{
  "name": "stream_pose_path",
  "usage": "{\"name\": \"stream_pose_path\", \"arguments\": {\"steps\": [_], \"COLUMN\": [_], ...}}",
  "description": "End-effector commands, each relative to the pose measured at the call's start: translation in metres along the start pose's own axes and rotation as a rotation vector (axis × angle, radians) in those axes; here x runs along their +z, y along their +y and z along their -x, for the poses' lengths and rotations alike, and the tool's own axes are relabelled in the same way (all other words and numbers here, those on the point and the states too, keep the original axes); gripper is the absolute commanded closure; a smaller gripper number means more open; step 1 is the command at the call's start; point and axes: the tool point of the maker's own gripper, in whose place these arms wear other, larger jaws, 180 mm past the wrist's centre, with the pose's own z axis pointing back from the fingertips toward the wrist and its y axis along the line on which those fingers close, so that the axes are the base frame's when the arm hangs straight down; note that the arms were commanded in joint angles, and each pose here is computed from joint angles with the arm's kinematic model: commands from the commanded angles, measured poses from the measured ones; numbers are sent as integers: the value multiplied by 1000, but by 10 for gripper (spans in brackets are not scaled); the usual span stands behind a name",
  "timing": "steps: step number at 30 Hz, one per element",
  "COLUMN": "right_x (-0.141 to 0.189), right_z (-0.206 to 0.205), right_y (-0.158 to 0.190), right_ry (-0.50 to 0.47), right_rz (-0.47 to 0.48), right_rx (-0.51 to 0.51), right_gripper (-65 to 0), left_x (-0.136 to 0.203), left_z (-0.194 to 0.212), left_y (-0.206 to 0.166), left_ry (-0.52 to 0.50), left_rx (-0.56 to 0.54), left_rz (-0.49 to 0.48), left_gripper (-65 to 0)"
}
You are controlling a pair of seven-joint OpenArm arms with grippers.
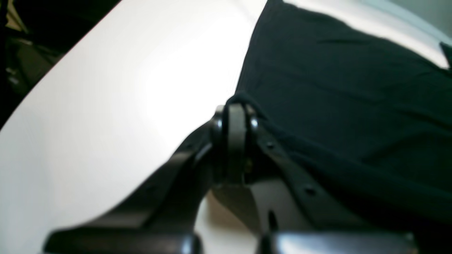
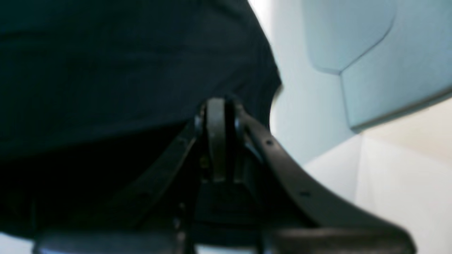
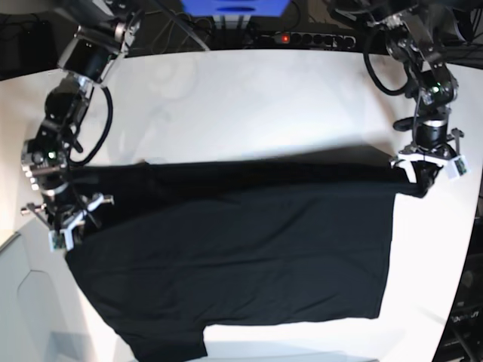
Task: Fold the T-shirt properly
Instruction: 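Lift the shoulder edges and pull them over the shirt toward the hem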
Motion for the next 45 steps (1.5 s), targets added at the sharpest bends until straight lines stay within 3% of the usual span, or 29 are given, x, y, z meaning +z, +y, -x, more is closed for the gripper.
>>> {"name": "stream_pose_path", "arguments": {"steps": [1, 11, 16, 45], "right_x": [-4, -44, -57, -57], "right_z": [-19, -21, -24, -27], "right_y": [-1, 20, 23, 12], "right_ry": [-51, 2, -7, -37], "right_rz": [-7, -102, -123, -105], "right_rx": [9, 25, -1, -4], "right_gripper": [0, 0, 0, 0], "left_x": [0, -12, -20, -80], "left_z": [-16, 8, -2, -17], "left_y": [0, 17, 14, 2], "left_ry": [-47, 18, -5, -12], "left_rx": [-9, 12, 27, 168], "left_rz": [1, -28, -22, -1], "left_gripper": [0, 0, 0, 0]}}
